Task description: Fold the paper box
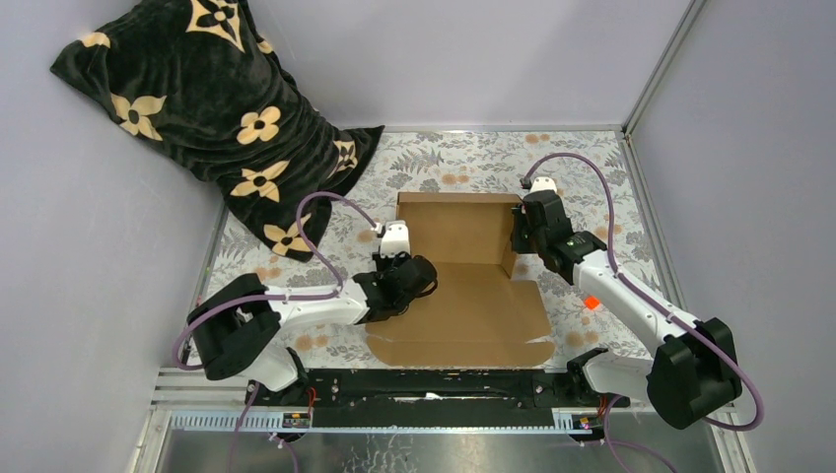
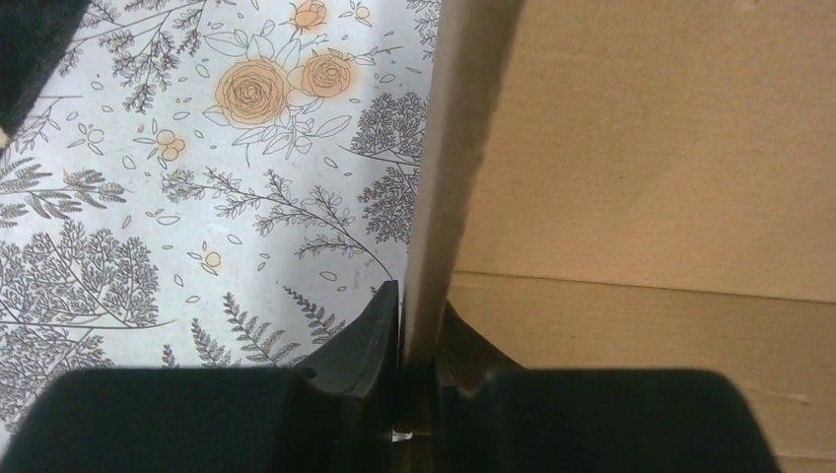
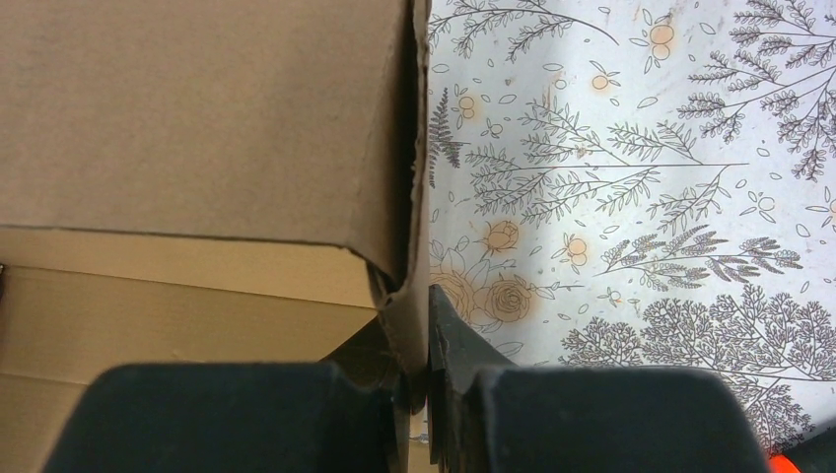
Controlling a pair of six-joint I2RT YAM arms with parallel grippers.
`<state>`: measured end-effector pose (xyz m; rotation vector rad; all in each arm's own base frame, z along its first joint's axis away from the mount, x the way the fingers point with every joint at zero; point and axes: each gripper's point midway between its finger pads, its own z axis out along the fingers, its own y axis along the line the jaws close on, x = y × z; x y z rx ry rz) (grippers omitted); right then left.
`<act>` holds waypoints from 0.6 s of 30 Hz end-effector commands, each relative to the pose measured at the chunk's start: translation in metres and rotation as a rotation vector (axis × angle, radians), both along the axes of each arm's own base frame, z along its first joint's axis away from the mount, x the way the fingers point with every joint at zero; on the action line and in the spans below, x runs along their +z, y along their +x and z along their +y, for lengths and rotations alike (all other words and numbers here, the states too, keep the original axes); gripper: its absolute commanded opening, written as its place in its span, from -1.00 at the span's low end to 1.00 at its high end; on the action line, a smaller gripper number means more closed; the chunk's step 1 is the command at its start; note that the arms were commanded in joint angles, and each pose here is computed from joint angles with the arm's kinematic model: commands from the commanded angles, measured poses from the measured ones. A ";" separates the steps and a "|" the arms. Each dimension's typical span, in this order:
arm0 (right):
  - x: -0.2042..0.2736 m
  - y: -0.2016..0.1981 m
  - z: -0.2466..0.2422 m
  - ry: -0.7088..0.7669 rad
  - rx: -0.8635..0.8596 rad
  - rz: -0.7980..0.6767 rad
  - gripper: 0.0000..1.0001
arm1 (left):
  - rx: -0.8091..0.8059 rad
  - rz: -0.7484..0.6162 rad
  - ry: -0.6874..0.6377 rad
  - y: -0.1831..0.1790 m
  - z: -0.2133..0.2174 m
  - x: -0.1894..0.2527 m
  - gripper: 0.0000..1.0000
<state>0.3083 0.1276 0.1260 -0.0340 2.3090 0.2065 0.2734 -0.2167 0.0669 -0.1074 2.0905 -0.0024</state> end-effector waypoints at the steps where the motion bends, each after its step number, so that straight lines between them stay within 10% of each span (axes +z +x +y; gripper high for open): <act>1: 0.023 0.007 0.004 0.034 -0.002 -0.076 -1.00 | 0.086 -0.034 0.066 0.003 0.012 0.007 -0.69; 18: 0.024 0.005 0.002 0.026 -0.002 -0.073 -1.00 | 0.171 -0.038 0.123 -0.001 0.029 0.013 -0.83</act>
